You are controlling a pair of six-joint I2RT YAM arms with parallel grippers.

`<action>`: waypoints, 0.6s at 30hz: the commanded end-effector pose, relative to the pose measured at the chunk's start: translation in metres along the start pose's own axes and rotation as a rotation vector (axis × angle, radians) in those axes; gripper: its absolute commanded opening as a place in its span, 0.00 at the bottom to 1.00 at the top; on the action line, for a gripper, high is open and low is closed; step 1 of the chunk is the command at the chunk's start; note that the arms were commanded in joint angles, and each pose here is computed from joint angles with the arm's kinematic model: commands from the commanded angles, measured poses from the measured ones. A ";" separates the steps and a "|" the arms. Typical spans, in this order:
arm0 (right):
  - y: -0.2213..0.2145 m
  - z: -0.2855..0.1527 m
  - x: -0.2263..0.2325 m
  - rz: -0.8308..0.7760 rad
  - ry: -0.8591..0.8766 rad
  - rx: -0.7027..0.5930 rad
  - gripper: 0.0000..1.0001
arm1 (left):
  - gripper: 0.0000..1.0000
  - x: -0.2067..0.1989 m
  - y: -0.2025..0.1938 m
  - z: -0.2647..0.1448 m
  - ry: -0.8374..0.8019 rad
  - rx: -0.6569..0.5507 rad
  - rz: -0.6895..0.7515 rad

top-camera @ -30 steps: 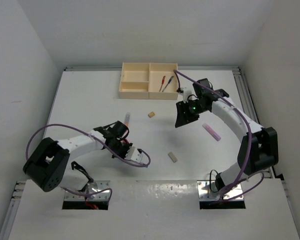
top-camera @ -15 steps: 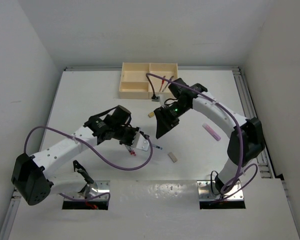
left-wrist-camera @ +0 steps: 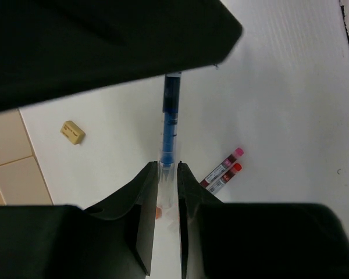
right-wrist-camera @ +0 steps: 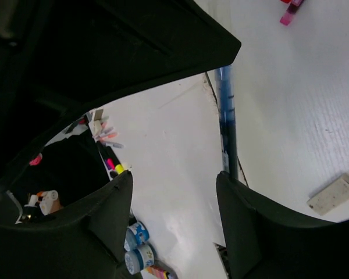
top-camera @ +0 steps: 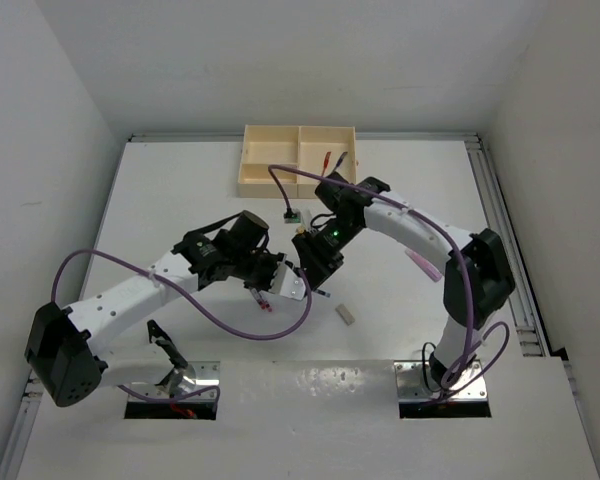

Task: Sort the stationery into containers
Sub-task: Pass the stationery from the left arm to the right

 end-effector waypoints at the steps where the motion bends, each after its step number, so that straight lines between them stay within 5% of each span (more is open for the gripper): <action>1: 0.001 0.009 0.001 0.008 0.022 0.032 0.59 | 0.11 0.018 0.014 -0.006 0.056 -0.031 0.022; 18: 0.037 -0.011 0.008 -0.050 -0.011 -0.070 0.55 | 0.11 0.004 0.015 -0.007 0.001 -0.049 0.042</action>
Point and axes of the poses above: each gripper's point midway between its finger pads, its own z axis out along the fingers, its own x axis along the line the jaws close on, y = z × x, the point moved 6 cm from there along -z, back along the fingers, and after that the axes turned 9 degrees about z, right-handed, at the moved point
